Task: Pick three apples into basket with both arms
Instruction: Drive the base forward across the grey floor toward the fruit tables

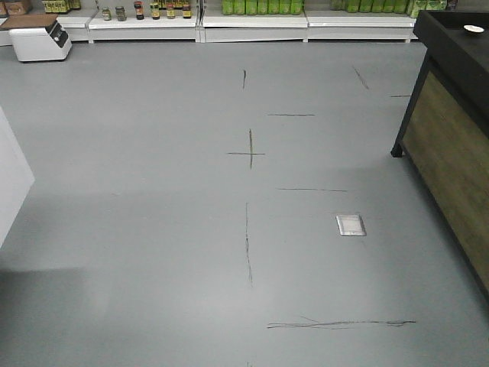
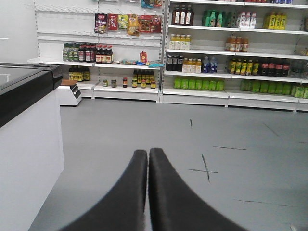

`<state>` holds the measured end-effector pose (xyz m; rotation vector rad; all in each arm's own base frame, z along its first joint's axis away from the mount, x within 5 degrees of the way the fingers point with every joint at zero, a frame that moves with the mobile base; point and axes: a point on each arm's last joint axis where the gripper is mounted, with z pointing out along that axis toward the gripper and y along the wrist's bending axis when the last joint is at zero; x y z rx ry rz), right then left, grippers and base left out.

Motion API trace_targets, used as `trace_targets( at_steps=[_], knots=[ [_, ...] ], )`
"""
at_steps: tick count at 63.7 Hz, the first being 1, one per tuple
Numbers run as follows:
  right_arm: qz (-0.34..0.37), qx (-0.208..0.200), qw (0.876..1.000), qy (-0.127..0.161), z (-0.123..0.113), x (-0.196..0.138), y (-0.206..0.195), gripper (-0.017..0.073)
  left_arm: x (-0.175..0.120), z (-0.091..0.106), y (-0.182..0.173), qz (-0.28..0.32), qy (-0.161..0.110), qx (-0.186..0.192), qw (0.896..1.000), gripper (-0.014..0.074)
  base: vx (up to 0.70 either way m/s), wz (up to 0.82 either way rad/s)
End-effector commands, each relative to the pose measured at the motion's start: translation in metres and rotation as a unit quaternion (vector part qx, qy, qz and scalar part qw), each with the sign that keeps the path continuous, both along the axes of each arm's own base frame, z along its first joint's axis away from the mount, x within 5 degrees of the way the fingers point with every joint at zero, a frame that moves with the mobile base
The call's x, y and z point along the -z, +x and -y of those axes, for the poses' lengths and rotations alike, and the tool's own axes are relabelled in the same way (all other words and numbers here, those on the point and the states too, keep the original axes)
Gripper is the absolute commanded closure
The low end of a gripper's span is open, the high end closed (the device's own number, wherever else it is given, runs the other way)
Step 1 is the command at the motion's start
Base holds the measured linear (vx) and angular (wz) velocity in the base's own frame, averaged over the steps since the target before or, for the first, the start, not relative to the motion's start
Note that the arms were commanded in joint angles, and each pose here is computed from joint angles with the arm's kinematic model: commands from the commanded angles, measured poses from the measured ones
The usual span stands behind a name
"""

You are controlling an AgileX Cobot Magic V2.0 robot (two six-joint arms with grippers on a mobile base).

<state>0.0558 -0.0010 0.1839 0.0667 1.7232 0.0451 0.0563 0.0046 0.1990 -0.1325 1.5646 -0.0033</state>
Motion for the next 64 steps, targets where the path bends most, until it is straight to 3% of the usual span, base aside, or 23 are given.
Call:
trace_targets(
  at_steps=[1, 64],
  knots=[
    [0.033, 0.001, 0.999, -0.008, 0.0001, -0.0022, 0.0004, 0.0564, 0.0004, -0.0001, -0.0003, 0.034, -0.004, -0.001, 0.999, 0.0600, 0.00, 0.00],
    [0.033, 0.001, 0.999, -0.008, 0.0001, -0.0022, 0.0004, 0.0564, 0.0004, -0.0001, -0.0003, 0.034, -0.004, -0.001, 0.999, 0.0600, 0.09, 0.03]
  ],
)
